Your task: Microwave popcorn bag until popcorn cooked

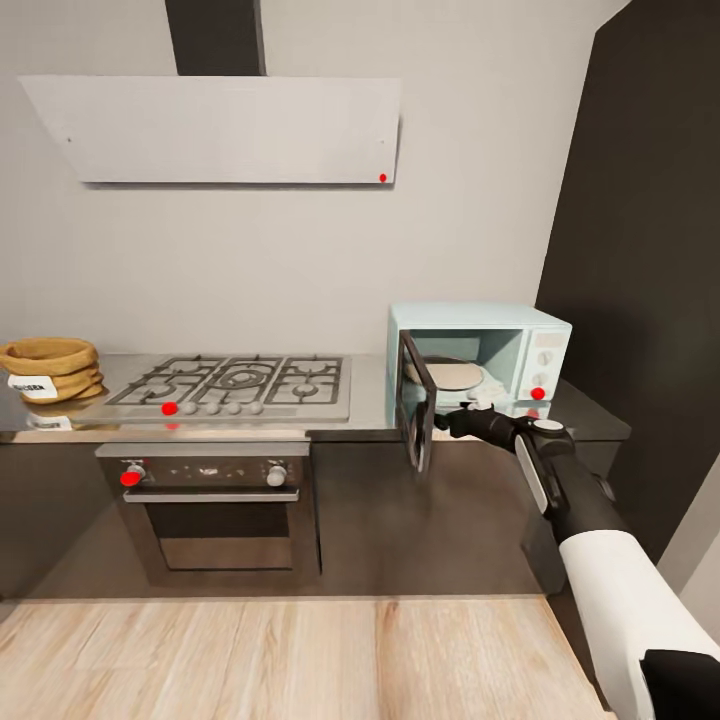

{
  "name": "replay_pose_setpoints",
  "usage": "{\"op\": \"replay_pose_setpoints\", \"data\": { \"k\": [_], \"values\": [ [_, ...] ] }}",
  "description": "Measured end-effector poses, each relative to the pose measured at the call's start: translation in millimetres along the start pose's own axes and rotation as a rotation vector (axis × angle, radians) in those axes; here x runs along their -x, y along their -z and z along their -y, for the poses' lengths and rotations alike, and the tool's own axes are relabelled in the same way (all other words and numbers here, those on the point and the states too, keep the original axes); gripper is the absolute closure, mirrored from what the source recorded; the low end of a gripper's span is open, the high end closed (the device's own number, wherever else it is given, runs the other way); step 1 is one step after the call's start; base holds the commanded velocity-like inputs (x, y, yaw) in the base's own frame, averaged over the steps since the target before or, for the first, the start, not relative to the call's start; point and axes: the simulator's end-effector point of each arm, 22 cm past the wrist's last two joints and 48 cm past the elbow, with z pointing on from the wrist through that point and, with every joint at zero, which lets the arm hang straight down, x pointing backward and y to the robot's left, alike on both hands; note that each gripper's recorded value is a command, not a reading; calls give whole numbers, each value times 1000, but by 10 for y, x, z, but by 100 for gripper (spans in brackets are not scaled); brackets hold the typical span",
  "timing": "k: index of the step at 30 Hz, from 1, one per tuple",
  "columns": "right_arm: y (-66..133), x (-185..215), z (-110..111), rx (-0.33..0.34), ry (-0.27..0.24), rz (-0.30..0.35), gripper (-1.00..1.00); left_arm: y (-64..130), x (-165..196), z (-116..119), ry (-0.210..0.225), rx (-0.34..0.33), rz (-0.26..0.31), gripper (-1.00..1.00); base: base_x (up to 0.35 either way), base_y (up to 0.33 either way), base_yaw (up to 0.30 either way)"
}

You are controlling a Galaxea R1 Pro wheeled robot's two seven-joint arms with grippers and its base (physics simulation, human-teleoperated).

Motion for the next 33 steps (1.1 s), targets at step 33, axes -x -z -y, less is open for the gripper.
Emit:
{"op": "replay_pose_setpoints", "data": {
  "k": [33],
  "values": [
    [2648,-5624,486,-433,-293,-1066,-100,-1,12,-30,19,7,2,-100,0,0,2]
  ]
}}
